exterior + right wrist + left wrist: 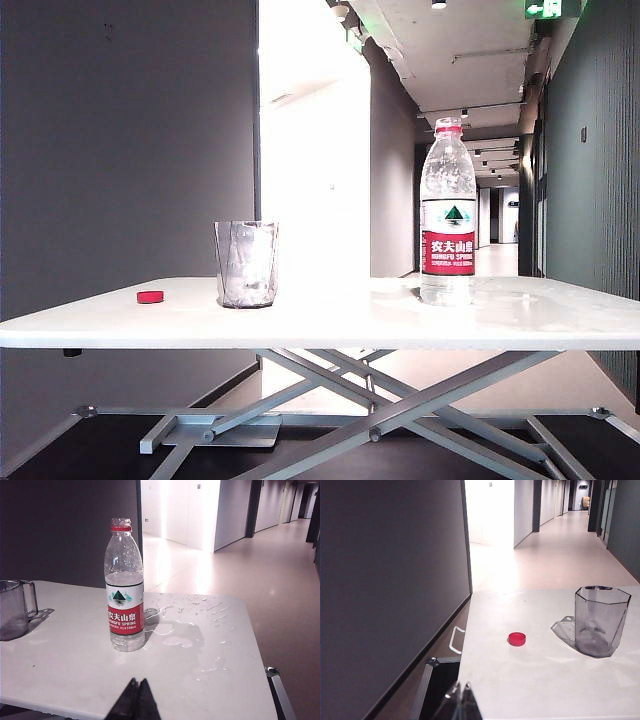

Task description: Pick up the mineral water bottle on the table and pour water into the mug until it's half full.

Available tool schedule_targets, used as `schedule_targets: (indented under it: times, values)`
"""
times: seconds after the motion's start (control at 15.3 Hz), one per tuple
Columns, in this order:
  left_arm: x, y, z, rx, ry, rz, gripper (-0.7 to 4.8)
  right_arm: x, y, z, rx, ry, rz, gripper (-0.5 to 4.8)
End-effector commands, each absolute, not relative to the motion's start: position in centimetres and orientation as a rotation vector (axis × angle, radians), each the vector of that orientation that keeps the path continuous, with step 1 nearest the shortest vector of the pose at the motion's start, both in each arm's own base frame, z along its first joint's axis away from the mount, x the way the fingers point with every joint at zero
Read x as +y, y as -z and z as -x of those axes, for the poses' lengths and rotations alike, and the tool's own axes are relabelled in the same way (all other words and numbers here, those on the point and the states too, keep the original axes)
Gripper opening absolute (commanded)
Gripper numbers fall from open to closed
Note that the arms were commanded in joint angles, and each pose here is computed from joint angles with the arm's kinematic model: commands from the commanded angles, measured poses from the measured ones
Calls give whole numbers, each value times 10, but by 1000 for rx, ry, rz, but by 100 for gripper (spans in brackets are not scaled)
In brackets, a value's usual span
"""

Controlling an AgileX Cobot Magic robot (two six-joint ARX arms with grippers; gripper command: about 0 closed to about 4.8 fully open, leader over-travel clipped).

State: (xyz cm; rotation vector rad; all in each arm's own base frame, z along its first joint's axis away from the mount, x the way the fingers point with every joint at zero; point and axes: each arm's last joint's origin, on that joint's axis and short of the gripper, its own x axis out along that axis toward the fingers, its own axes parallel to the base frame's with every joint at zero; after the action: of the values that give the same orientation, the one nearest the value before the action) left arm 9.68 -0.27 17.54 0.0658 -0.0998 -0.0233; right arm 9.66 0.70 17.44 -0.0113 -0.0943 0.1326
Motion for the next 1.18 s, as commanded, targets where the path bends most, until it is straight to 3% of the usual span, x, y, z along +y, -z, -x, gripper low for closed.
schedule_targets:
  times: [0.07, 0.52, 0.72, 0.85, 1.11, 1.18]
  values:
    - [-3, -177, -97, -110, 24, -70, -5, 7, -175, -96, -109, -130, 13, -5]
    - [-3, -179, -96, -126, 30, -64, -5, 8, -175, -96, -109, -151, 14, -5]
    - [-8, -180, -96, -139, 196, -21, -5, 11, -176, -96, -118, -274, 22, -4]
    - [-14, -180, -93, -153, 447, -60, -5, 13, -182, -95, -177, -301, 28, 6]
    - [-19, -179, -91, -143, 614, -56, -5, 13, -180, -103, -135, -302, 23, 75]
    - [-19, -179, -91, -136, 616, -52, -5, 14, -179, -110, -114, -304, 21, 151]
